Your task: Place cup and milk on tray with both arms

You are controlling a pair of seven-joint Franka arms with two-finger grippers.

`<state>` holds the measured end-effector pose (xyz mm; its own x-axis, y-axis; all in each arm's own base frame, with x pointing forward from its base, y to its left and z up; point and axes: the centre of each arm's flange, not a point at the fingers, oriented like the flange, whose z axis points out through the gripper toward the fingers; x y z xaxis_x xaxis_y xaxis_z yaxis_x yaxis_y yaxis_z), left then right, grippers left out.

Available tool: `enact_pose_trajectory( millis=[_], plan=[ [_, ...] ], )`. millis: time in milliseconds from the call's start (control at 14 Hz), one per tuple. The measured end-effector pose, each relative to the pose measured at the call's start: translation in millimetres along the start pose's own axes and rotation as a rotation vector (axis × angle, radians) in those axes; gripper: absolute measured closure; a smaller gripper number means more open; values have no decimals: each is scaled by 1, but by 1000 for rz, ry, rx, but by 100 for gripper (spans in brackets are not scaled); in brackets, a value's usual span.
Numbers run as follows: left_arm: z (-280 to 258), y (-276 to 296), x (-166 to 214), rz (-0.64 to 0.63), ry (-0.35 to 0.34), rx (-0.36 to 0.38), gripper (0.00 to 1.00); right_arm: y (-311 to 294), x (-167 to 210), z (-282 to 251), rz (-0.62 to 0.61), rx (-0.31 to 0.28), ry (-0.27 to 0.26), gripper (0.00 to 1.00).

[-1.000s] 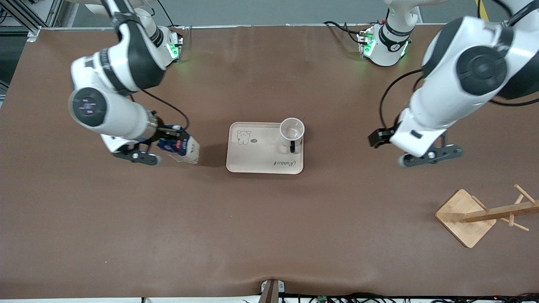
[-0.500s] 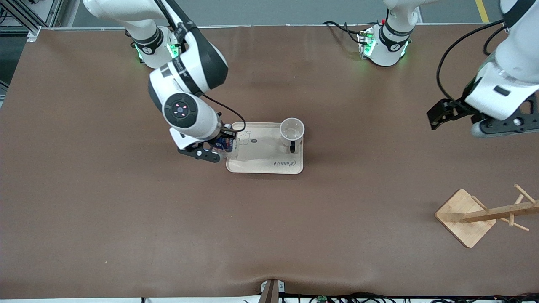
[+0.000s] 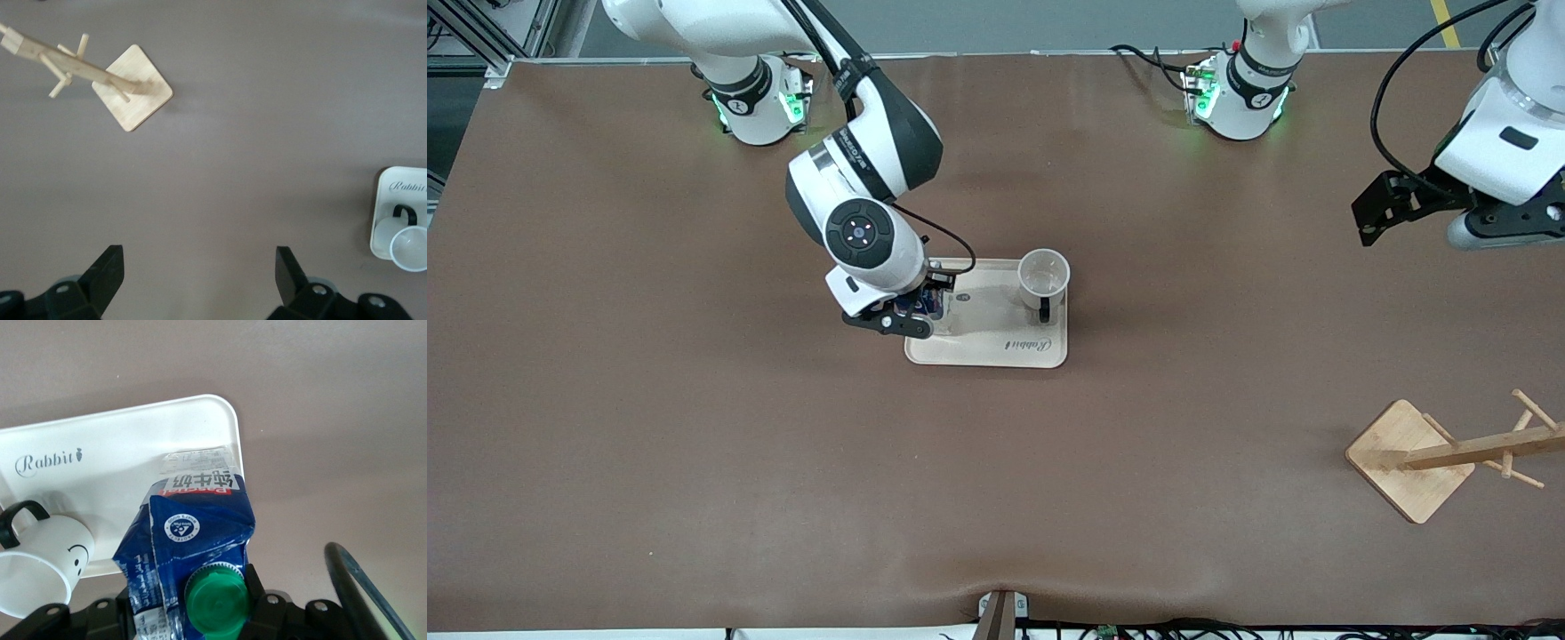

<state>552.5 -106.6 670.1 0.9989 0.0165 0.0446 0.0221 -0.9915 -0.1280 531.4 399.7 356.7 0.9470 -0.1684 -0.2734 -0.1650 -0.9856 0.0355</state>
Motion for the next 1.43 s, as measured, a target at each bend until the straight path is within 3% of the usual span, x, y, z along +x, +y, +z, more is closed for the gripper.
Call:
enact_pose_trajectory(
  millis=[214,286,500,571,1071,1286,1429],
  plan=[
    [-4,-17,-11,-18,-26,-40,0,-11,-9,11,-34,-16,-9,42],
    [-4,-26,-14,-20,-31,-49,0,-15,-12,15,-41,-20,-11,38],
    [-2,-42,-27,-27,-44,-67,0,-16,-12,17,-42,-23,-12,7],
    [-3,-43,-30,-27,-43,-68,0,-16,-12,17,-41,-24,-12,1],
    [-3,-39,-35,-22,-37,-67,0,-7,1,-1,-19,-4,11,0],
    [-2,-39,-35,-22,-41,-67,0,9,9,-31,1,24,32,0],
    [-1,-39,-34,-24,-42,-67,0,21,5,-62,5,16,13,0]
  ],
)
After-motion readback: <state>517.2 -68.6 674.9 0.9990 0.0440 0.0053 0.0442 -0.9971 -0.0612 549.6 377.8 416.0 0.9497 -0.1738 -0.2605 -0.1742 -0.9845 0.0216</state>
